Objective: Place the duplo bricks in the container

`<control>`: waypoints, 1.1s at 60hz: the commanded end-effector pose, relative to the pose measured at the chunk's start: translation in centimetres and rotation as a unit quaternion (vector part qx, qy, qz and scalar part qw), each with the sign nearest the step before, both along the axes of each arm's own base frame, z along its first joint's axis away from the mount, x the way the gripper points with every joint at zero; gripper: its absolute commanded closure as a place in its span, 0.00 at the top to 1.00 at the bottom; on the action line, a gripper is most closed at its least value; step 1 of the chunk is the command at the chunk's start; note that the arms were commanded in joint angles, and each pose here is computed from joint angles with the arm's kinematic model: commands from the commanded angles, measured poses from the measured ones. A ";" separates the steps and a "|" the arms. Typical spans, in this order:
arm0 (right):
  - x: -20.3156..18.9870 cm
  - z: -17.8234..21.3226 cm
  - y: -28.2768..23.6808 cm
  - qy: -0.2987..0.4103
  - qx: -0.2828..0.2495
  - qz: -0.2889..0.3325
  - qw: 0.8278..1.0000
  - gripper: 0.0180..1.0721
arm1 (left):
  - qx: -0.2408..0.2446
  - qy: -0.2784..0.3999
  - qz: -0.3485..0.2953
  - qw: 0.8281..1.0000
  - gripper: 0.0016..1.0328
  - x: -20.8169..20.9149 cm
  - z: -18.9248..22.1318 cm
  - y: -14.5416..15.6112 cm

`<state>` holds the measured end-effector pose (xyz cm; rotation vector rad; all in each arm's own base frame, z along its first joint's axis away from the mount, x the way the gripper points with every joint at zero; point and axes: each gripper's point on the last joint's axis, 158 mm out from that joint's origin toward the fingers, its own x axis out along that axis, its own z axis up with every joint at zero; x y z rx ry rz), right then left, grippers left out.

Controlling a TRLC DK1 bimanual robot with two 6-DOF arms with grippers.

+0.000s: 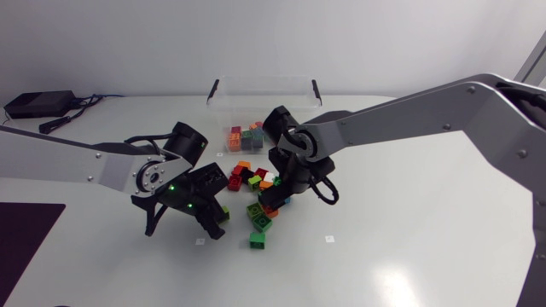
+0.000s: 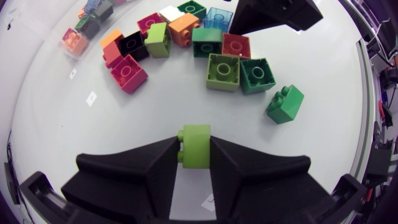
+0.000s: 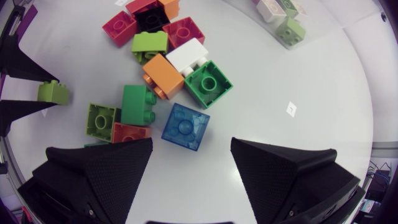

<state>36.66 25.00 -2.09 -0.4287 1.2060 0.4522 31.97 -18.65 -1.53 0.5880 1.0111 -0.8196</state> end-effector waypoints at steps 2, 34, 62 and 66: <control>0.0 -0.9 0.5 0.008 -0.011 -0.012 1.000 0.86 | 0.005 -0.003 -0.003 1.000 0.23 -0.4 0.2 0.6; 1.5 -2.2 -0.9 0.029 -0.033 -0.053 0.998 0.60 | -0.026 -0.066 0.006 0.997 0.23 1.4 6.0 0.5; 2.9 -1.9 -2.2 0.033 -0.021 -0.075 0.996 0.27 | -0.062 -0.148 0.019 0.987 0.24 5.4 13.5 -0.2; 3.0 -0.8 -2.6 0.025 -0.017 -0.077 0.997 0.27 | -0.069 -0.160 0.024 0.984 0.24 6.4 14.7 -0.3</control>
